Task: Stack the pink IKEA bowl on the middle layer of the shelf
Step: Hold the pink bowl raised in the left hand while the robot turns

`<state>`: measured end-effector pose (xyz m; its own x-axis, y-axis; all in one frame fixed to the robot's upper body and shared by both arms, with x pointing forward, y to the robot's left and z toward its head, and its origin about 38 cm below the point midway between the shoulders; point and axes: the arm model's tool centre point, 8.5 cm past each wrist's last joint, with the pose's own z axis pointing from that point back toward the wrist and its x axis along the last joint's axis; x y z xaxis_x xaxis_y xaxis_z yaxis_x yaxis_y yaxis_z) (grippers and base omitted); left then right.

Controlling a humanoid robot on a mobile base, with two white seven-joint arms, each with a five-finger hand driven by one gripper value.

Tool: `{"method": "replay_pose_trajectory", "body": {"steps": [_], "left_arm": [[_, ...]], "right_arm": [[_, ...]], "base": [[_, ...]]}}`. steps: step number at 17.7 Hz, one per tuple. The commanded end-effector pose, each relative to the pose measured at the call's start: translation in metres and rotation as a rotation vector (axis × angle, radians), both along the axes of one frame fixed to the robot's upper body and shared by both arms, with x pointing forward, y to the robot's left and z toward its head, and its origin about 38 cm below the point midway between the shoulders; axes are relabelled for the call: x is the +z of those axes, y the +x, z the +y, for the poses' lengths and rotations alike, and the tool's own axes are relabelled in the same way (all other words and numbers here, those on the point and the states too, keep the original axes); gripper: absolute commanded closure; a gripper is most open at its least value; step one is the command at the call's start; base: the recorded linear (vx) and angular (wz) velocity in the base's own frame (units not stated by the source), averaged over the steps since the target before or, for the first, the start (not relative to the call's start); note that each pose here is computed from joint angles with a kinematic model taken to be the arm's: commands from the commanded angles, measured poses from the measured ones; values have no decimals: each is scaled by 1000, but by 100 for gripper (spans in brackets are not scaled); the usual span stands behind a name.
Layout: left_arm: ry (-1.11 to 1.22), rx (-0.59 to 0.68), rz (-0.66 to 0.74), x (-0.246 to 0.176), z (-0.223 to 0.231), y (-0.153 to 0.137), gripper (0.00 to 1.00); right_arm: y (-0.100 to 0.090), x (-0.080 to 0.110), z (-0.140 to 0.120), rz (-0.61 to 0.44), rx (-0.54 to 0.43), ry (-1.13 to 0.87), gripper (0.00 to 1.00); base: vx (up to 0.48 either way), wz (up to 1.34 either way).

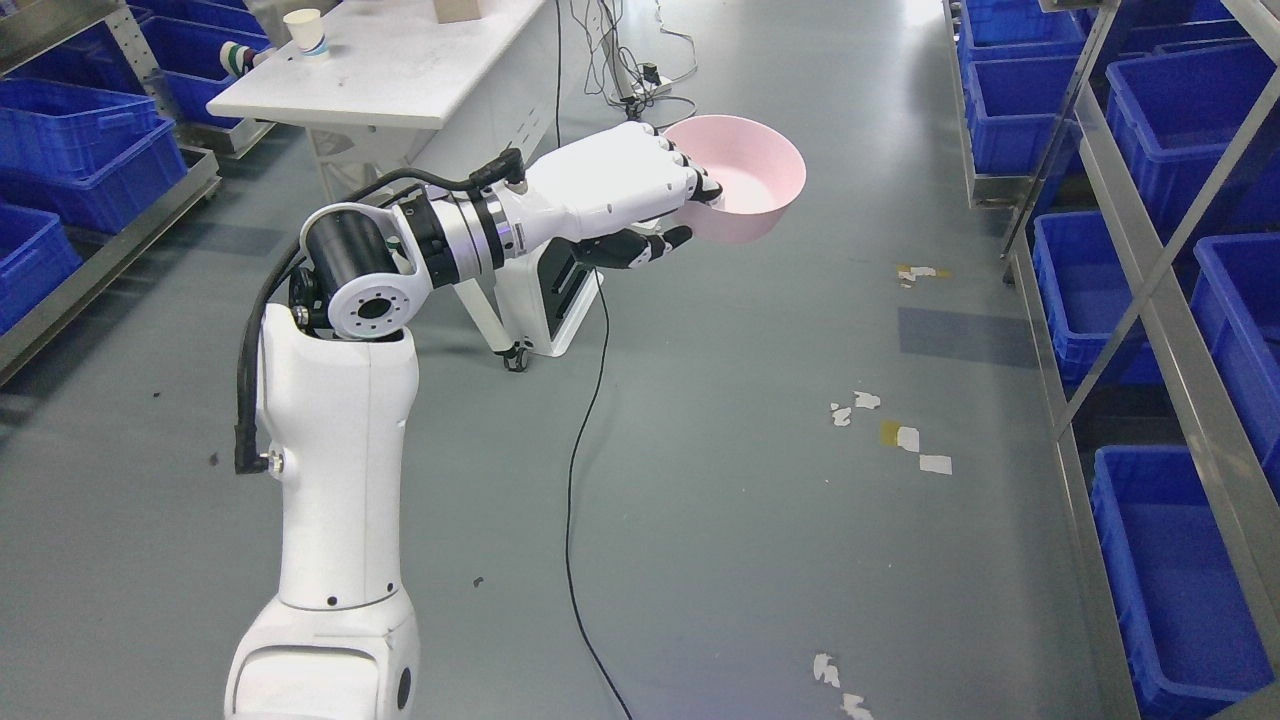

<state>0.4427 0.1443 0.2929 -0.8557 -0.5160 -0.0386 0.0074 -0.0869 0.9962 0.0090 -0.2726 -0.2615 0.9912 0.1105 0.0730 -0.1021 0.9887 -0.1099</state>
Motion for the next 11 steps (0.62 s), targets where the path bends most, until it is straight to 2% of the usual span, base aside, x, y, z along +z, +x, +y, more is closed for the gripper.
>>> {"method": "replay_pose_trajectory", "body": {"steps": [1,11], "left_arm": [[0,28,-4,1,12,2,98],[-1,29,-2,1,13,2,99]], "right_arm": [[-9,1,-11,5,0,-19,0],[-9,1,-11,5,0,-19,0]], "base": [[350,-228],[334,-216]]}}
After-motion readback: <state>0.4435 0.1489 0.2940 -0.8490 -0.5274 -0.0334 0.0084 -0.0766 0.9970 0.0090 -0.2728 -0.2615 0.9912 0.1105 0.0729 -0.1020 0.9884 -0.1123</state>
